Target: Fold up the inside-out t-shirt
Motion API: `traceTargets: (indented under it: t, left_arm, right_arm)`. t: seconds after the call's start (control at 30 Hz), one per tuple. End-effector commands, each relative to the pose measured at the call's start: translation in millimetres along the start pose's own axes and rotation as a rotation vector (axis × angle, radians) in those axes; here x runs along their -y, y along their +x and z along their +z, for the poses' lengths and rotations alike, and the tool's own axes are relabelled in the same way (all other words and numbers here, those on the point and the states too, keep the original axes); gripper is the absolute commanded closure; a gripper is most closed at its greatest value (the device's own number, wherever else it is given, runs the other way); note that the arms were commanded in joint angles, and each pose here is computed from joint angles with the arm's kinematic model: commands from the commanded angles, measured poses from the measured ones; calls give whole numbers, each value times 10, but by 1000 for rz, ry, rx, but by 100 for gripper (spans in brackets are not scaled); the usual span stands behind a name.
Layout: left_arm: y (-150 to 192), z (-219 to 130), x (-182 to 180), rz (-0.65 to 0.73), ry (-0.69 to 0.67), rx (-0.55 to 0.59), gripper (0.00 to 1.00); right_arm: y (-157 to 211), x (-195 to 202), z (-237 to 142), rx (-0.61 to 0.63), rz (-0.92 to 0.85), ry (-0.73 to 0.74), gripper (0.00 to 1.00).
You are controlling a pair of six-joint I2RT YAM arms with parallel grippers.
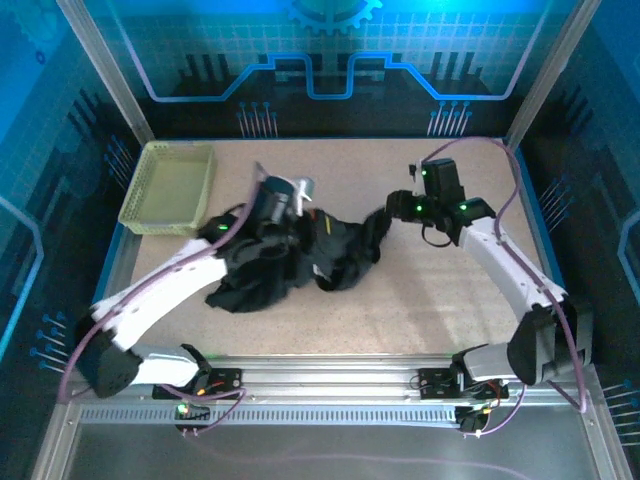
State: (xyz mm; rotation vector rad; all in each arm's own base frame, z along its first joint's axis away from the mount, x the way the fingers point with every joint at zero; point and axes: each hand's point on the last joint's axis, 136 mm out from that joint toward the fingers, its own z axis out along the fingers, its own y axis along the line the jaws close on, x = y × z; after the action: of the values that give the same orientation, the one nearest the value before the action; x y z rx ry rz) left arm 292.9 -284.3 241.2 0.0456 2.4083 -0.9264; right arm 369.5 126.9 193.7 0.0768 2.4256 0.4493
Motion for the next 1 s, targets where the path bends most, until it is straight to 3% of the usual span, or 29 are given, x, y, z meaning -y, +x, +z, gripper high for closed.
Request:
traceTargets:
  t: [0.0, 0.03, 0.1, 0.23, 0.3, 0.43, 0.53, 0.73, 0.97]
  left_arm:
    - [304, 458, 279, -78, 112, -117, 75]
    - [415, 603, 313, -84, 114, -174, 62]
    - [560, 720, 371, -60, 117, -241, 50]
    - [404, 411, 181, 1, 47, -130, 17]
    - [280, 212, -35, 1, -6, -69, 13]
    - [203, -34, -868, -98, -247, -42, 13]
    - [302, -46, -1235, -121, -338, -84, 11]
    - [502, 307, -1271, -166, -279, -190, 14]
    - [605, 698, -1025, -172, -144, -232, 22]
  right_arm:
    - [16, 266, -35, 17, 72, 93, 41]
    - [46, 319, -54, 16, 89, 105, 38]
    - [92, 307, -100, 21, 90, 88, 34]
    - [286, 199, -151, -17, 66, 51, 31]
    - [447, 117, -129, -55, 49, 40, 31]
    - [816, -64, -62, -141, 5, 28, 30]
    - [1083, -188, -39, -200, -29, 34, 30]
    - [1542, -367, -10, -290, -107, 26, 30]
    - [1595, -727, 183, -311, -150, -117, 41]
